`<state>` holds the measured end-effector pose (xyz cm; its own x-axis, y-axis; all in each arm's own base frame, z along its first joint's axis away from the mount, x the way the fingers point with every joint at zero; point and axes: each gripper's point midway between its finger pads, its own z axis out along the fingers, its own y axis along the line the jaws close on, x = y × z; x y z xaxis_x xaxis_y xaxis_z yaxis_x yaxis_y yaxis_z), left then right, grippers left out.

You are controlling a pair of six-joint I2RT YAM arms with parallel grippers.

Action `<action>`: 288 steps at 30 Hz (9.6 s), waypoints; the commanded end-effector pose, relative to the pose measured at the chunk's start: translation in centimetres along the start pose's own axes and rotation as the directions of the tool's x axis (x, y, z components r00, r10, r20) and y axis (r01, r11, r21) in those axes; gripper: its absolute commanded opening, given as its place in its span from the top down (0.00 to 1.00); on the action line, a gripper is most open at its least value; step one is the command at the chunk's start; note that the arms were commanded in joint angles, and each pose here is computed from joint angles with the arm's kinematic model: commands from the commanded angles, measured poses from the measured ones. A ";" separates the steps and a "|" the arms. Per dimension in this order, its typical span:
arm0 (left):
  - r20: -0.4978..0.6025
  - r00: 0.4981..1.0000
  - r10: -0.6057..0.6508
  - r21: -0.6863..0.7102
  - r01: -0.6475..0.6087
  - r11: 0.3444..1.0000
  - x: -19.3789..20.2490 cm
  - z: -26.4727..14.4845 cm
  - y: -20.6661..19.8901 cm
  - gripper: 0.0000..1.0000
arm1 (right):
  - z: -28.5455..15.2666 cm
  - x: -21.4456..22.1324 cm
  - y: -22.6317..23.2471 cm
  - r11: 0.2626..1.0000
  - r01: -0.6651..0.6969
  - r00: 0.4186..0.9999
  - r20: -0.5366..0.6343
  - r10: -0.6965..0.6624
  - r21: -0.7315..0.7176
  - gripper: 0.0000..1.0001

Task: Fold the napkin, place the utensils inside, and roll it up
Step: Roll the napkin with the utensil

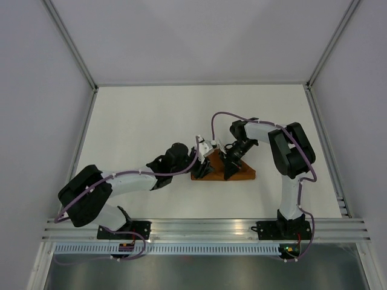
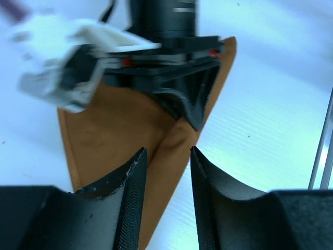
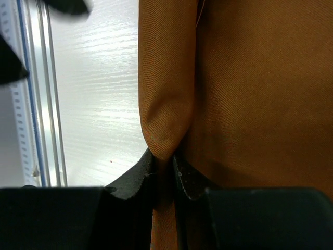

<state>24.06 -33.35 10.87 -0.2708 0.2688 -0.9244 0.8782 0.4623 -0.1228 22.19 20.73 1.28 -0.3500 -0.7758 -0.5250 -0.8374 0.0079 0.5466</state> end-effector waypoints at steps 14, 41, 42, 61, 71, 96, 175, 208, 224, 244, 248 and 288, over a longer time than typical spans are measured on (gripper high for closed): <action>-0.147 0.874 0.462 0.000 -0.467 0.884 3.6 5.9 -3.9 0.35 | 1.1 2.9 -2.0 0.997 -0.063 0.993 -0.106 0.058 -0.051 0.85; -0.311 0.829 0.464 0.145 -0.441 0.886 10.3 8.3 -4.6 0.98 | 1.1 3.0 -2.7 0.994 -0.103 0.989 -0.115 0.097 -0.045 0.82; -0.321 0.827 0.461 0.156 -0.434 0.887 10.7 8.2 -4.7 0.98 | 1.0 2.9 -2.6 0.994 -0.100 0.989 -0.113 0.094 -0.042 0.82; -0.399 0.871 0.288 0.326 -0.159 0.932 12.9 7.2 -5.3 0.98 | -6.2 -3.1 -2.8 0.988 -0.069 0.995 0.084 0.058 0.137 0.47; -0.468 0.872 0.143 0.373 0.048 0.927 13.2 6.9 -4.9 0.98 | -10.5 -3.6 -2.4 0.970 -0.074 0.975 0.222 0.021 0.233 0.47; -0.633 0.747 -0.202 0.335 0.500 0.798 12.7 7.5 -3.2 0.98 | -6.5 -1.1 0.9 0.574 0.311 0.892 -0.024 -0.452 0.757 0.37; -0.083 0.909 0.408 -0.047 -0.413 0.910 0.9 5.2 -1.0 0.32 | 0.4 4.8 -3.6 0.988 -0.144 0.974 -0.171 0.150 0.046 0.91; -0.257 0.907 0.332 0.193 -0.289 0.938 8.0 8.7 -3.2 0.49 | 0.7 5.1 -4.2 0.983 -0.176 0.966 -0.186 0.182 0.047 0.91; -0.359 0.923 0.139 0.400 0.017 0.916 10.5 8.4 -4.3 0.98 | -0.4 3.1 -3.2 0.987 -0.145 0.983 -0.107 0.152 0.066 0.63; -0.482 0.868 -0.116 0.439 0.354 0.826 12.0 8.1 -2.3 0.98 | -8.7 -2.0 -3.1 0.918 -0.039 0.987 0.157 -0.026 0.394 0.47; -0.519 0.839 -0.160 0.414 0.411 0.812 12.1 8.0 -1.8 0.98 | -9.5 -2.3 -2.1 0.864 0.027 0.973 0.187 -0.139 0.503 0.45; -0.625 0.729 -0.279 0.281 0.543 0.791 13.0 9.0 -0.6 0.98 | -4.1 -1.7 -1.1 0.406 0.382 0.867 -0.169 -0.470 0.830 0.38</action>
<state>24.89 -40.17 1.82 -0.6288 0.5211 -0.5770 0.7136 0.0921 -0.6945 23.39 19.54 2.67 0.1509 -0.7889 -0.5957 -0.8838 0.1623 -0.4388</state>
